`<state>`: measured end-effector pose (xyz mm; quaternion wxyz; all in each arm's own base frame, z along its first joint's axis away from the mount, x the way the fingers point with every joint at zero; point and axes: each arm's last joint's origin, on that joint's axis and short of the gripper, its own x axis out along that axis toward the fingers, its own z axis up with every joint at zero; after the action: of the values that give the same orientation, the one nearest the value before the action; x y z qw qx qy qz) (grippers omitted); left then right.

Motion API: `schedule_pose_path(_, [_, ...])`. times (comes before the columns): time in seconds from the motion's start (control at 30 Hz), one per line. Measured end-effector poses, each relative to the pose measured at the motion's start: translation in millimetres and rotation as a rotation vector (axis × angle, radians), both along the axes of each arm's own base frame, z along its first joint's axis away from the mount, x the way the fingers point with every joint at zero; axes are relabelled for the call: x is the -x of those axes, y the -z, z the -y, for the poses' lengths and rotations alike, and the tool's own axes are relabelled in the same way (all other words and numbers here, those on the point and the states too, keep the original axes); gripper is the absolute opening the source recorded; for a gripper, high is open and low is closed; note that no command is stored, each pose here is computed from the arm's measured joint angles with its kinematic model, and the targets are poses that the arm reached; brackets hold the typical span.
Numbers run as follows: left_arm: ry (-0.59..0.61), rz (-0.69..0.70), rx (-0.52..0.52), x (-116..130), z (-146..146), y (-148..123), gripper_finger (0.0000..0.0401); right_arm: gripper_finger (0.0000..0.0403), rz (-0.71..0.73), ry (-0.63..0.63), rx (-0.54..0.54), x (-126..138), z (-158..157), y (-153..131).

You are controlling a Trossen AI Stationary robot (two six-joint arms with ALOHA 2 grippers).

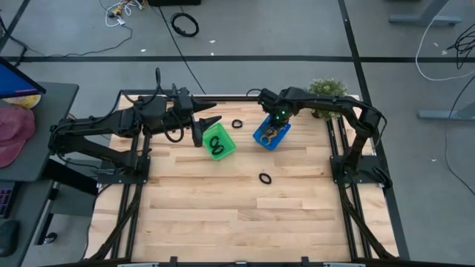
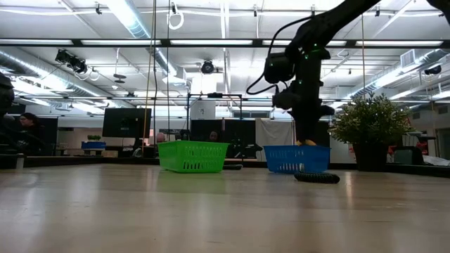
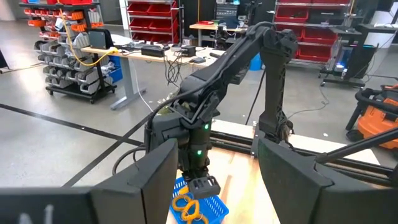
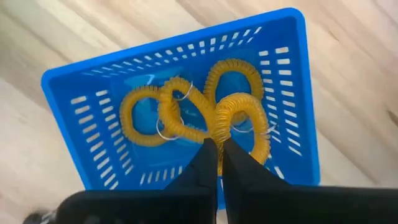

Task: Sort spring keychains
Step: Put the yellow spring keychain into the blue bin, then put the black spring keychain into the green bin

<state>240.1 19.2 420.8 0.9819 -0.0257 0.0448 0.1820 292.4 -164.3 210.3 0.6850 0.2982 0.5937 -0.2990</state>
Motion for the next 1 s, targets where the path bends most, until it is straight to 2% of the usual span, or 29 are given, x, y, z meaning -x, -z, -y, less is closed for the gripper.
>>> schedule_pose_path(0.53, [0.000, 0.000, 0.000, 0.0, 0.0, 0.0, 0.0224, 0.0002, 0.043, 0.064, 0.001, 3.2, -2.4, 26.7])
schedule_pose_path(0.63, [0.000, 0.000, 0.000, 0.0, 0.0, 0.0, 0.0225, 0.0006, 0.050, 0.045, -0.006, 3.0, -2.7, 27.1])
schedule_pose_path(0.73, [0.000, 0.000, 0.001, 0.0, 0.0, 0.0, 0.0225, 0.0027, 0.064, 0.033, -0.031, 2.5, -3.5, 27.1])
schedule_pose_path(1.0, [0.000, -0.009, 0.001, 0.1, 0.0, 0.9, 0.0225, 0.0117, 0.049, 0.030, -0.049, 4.9, -5.2, 23.7])
